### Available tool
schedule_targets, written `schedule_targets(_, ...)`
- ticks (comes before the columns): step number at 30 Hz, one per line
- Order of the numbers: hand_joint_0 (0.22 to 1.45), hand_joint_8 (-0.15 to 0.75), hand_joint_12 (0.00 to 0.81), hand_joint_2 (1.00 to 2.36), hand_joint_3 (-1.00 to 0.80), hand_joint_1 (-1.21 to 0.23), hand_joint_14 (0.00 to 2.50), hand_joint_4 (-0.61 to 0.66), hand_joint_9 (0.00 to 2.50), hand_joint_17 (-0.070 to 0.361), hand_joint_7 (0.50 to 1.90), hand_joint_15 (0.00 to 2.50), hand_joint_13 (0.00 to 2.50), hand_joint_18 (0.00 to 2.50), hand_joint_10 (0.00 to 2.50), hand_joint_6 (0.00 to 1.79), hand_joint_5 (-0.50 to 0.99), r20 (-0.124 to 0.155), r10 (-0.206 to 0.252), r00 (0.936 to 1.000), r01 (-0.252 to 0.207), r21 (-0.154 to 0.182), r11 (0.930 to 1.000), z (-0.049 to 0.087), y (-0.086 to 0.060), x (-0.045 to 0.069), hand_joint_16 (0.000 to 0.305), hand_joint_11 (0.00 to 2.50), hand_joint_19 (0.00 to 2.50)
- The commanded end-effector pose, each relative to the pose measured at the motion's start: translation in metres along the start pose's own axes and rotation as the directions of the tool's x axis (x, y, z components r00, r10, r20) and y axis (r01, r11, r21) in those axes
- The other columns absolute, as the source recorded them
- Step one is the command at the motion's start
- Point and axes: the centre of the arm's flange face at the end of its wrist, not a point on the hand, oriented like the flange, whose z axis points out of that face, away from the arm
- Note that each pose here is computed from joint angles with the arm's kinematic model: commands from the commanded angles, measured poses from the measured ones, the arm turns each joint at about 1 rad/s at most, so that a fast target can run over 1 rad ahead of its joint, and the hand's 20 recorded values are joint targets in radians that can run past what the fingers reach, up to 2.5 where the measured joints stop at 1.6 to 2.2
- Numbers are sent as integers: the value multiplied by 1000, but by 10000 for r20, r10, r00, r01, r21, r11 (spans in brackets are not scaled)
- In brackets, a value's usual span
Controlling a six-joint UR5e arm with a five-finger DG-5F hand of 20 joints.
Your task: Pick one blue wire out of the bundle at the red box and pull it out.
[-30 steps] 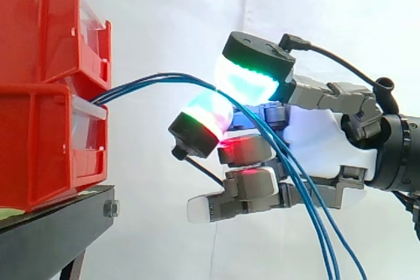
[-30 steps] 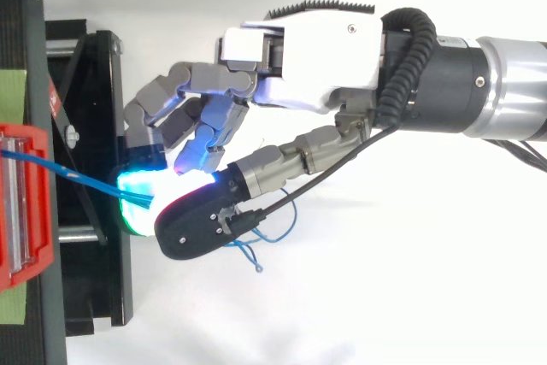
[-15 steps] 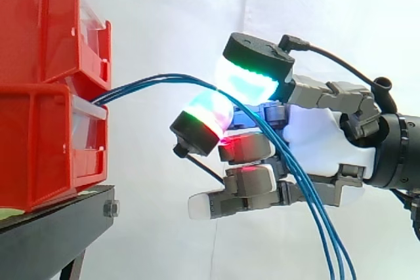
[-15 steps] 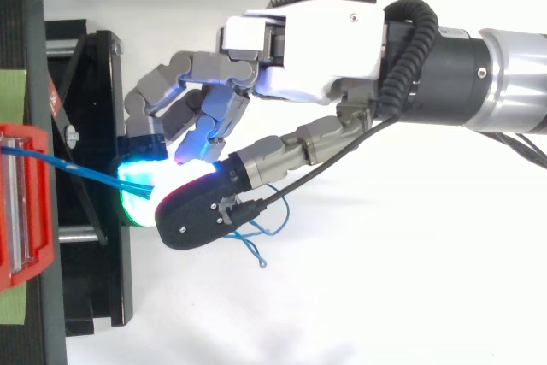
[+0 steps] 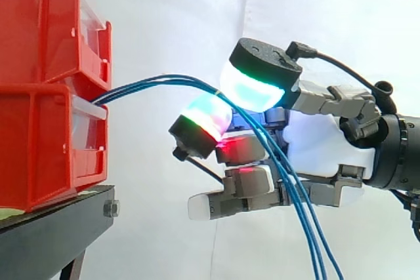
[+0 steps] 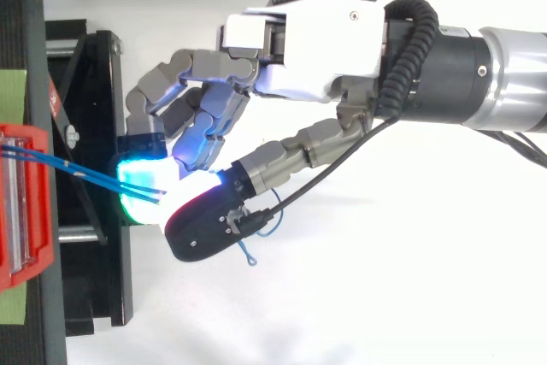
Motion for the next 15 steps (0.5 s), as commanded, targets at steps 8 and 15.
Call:
schedule_targets(8, 623, 274, 340, 1023, -120, -767, 29, 302, 978, 137, 1052, 1123, 1039, 417, 19, 798, -178, 1, 1, 10000, -1, -10, 10000, 0, 0, 0, 61, 1236, 420)
schedule_targets(15, 621, 293, 370, 1016, -89, -645, 26, 371, 1034, 149, 1190, 1097, 1068, 421, 22, 662, -128, 0, -1, 10000, 1, -11, 10000, 0, 1, -1, 66, 1201, 429)
